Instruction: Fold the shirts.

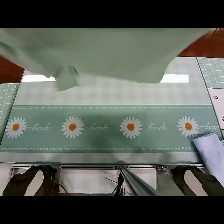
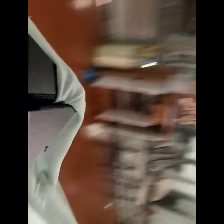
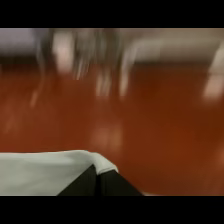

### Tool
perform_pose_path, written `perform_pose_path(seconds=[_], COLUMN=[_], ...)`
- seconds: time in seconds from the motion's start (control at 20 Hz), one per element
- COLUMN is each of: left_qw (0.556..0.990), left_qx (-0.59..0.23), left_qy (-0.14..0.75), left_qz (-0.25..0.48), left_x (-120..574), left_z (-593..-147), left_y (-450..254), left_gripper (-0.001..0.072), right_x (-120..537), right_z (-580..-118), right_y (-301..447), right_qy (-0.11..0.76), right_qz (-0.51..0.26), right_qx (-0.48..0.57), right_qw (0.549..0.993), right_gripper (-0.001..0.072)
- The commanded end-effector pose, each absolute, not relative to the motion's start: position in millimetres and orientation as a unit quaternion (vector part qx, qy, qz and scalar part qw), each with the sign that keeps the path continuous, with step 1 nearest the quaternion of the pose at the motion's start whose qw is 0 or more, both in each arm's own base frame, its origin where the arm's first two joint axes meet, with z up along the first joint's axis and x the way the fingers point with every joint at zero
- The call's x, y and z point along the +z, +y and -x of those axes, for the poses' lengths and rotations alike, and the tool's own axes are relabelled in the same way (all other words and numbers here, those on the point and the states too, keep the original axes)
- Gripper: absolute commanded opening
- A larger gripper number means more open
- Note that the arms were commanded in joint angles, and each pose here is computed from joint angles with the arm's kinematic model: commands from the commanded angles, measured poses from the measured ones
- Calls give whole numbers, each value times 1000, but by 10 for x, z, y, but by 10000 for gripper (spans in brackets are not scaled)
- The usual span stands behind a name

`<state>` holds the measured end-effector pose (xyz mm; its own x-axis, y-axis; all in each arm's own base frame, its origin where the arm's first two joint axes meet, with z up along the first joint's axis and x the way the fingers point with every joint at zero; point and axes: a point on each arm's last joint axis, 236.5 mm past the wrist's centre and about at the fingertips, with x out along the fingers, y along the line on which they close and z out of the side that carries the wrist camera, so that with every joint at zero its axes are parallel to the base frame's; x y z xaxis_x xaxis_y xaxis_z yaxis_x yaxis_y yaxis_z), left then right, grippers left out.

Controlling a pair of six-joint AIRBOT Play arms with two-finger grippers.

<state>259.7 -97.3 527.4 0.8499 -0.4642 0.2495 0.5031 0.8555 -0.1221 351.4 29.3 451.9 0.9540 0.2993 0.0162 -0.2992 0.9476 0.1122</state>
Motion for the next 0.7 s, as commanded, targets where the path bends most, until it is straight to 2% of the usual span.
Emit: perform_pose_path(seconds=[0.0,0.1,0.25,0.45,0.65], left_qw=[936,946,974,991,967], left_qx=[-205,-181,-135,-132,-172], left_qy=[-286,-269,-182,-24,163], left_qz=[13,12,13,29,98], left_x=[6382,6378,6003,5279,4424], left_z=[-1242,-930,-778,-954,-1262], left_y=[-1025,-1035,-955,-954,-1077], left_gripper=[19,19,19,20,20], right_x=[5878,5964,5653,4718,3832], right_z=[-2273,-1861,-1531,-1559,-1795], right_y=[265,226,70,-300,-289], right_qy=[-218,-221,-148,58,266], right_qz=[-12,0,-11,1,-2], right_qx=[71,30,-34,-115,-78], right_qw=[973,975,988,992,961], right_gripper=[17,17,17,17,17])
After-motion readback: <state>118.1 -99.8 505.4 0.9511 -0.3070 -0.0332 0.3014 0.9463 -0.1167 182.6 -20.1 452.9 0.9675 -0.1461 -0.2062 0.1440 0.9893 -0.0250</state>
